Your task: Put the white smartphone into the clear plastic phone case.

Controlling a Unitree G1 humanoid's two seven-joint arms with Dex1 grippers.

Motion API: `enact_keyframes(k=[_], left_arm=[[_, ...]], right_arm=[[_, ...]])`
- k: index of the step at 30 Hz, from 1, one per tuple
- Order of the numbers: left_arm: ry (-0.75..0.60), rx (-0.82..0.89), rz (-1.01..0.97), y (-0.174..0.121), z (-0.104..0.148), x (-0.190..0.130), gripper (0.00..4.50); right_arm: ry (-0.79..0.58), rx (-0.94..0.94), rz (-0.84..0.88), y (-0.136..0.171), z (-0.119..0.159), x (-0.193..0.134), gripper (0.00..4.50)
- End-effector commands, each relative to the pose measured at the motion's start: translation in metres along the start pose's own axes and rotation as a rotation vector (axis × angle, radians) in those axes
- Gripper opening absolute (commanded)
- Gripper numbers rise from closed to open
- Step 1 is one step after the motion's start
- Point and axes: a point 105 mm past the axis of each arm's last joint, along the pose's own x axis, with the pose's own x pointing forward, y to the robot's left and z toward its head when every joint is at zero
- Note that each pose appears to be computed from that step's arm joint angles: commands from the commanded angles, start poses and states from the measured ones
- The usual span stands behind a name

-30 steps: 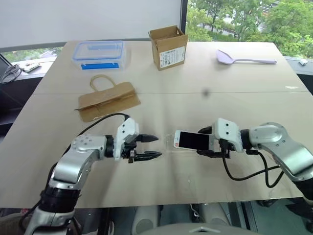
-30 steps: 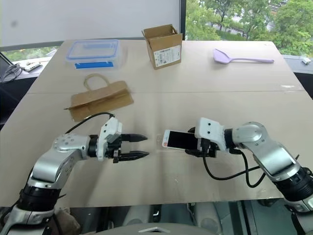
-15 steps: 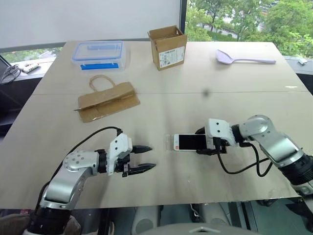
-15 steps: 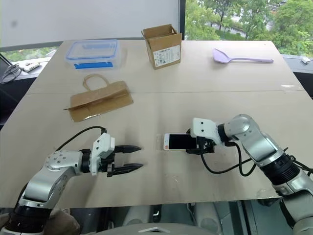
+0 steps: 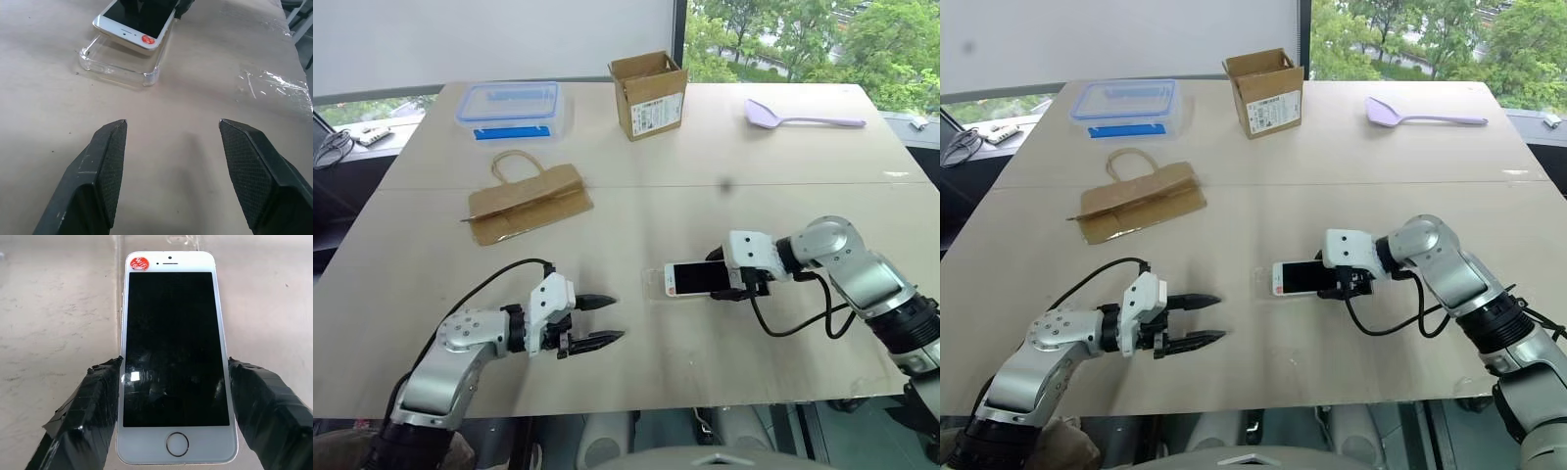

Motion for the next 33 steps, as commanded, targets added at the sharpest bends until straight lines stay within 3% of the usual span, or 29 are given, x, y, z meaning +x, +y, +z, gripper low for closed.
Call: enact_keyframes(k=[1, 9, 11, 13, 20, 23, 30, 31, 33], left_arm=[[-0.024, 0.021, 0.012, 0.002, 0.005, -0.001, 3.03], [-0.035, 0.038, 0.016, 0.005, 0.016, 0.006, 3.03], [-0.039, 0.043, 0.018, 0.005, 0.020, 0.008, 3.03], [-0.039, 0.045, 0.018, 0.006, 0.023, 0.009, 3.03], [-0.040, 0.053, 0.017, 0.008, 0.030, 0.012, 3.03], [-0.041, 0.053, 0.016, 0.010, 0.031, 0.012, 3.03], [-0.051, 0.028, -0.006, 0.009, 0.031, 0.010, 3.03], [-0.049, 0.021, -0.013, 0.008, 0.030, 0.009, 2.51], [-0.051, 0.024, 0.006, 0.009, 0.031, 0.007, 1.77]], right_arm=[[0.009, -0.060, 0.042, 0.006, 0.004, 0.004, 2.98], [0.014, -0.077, 0.074, 0.007, 0.007, 0.005, 2.96], [-0.012, -0.060, 0.068, 0.005, 0.012, 0.004, 3.98], [-0.020, -0.080, 0.034, 0.000, 0.015, 0.003, 4.43], [-0.111, -0.022, 0.002, -0.004, 0.036, -0.023, 4.43], [-0.167, 0.026, -0.012, -0.008, 0.047, -0.030, 3.68], [-0.255, 0.122, -0.037, -0.013, 0.061, 0.001, 0.39], [-0.261, 0.137, -0.044, -0.013, 0.061, 0.009, 0.00], [-0.252, 0.160, -0.089, -0.019, 0.057, 0.023, 0.00]])
